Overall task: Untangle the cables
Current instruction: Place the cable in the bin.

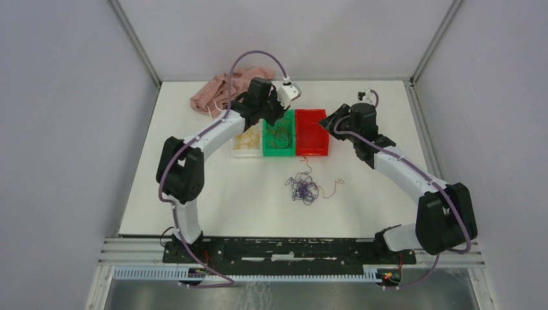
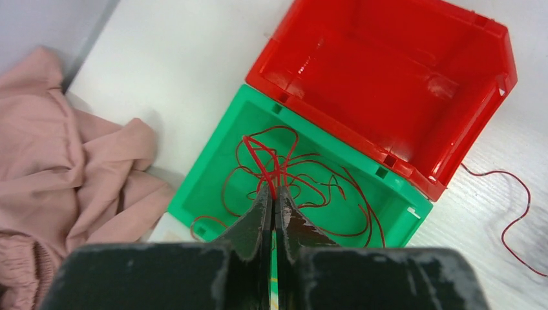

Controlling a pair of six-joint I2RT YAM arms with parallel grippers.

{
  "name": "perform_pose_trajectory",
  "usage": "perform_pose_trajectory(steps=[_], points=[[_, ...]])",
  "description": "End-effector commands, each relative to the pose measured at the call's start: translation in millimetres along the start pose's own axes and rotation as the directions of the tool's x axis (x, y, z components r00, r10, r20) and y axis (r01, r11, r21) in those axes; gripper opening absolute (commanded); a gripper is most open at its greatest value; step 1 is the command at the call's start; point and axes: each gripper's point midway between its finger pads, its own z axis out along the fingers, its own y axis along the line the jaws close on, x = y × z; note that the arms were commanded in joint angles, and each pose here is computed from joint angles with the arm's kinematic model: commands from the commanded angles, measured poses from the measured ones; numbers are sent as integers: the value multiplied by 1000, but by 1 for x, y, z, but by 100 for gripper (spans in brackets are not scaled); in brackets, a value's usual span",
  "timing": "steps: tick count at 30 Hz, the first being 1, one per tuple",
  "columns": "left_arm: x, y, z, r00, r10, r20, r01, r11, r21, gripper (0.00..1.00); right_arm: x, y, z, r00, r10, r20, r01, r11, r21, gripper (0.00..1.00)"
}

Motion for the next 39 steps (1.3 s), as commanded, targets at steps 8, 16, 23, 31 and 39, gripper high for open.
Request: perform_pose_trajectory(steps=[8, 16, 23, 31, 39], points=[[50, -10, 39, 988, 82, -127, -82, 997, 5, 3, -25, -4, -9, 997, 38, 62, -37, 999, -21, 27], [84, -11, 49, 961, 202, -188, -208, 978, -14, 3, -19, -2, -2, 998, 52, 33, -50, 998, -48, 24], [92, -12, 61, 950, 238, -201, -246, 969, -14, 3, -15, 0, -2, 999, 46, 9, -45, 997, -63, 23], [56, -11, 40, 950, 273, -151, -260, 960, 103, 60, -16, 3, -10, 1000, 28, 7, -27, 997, -67, 24], [14, -14, -18, 941, 315, -124, -294, 942, 165, 84, -22, 13, -21, 1000, 12, 17, -11, 997, -83, 24]])
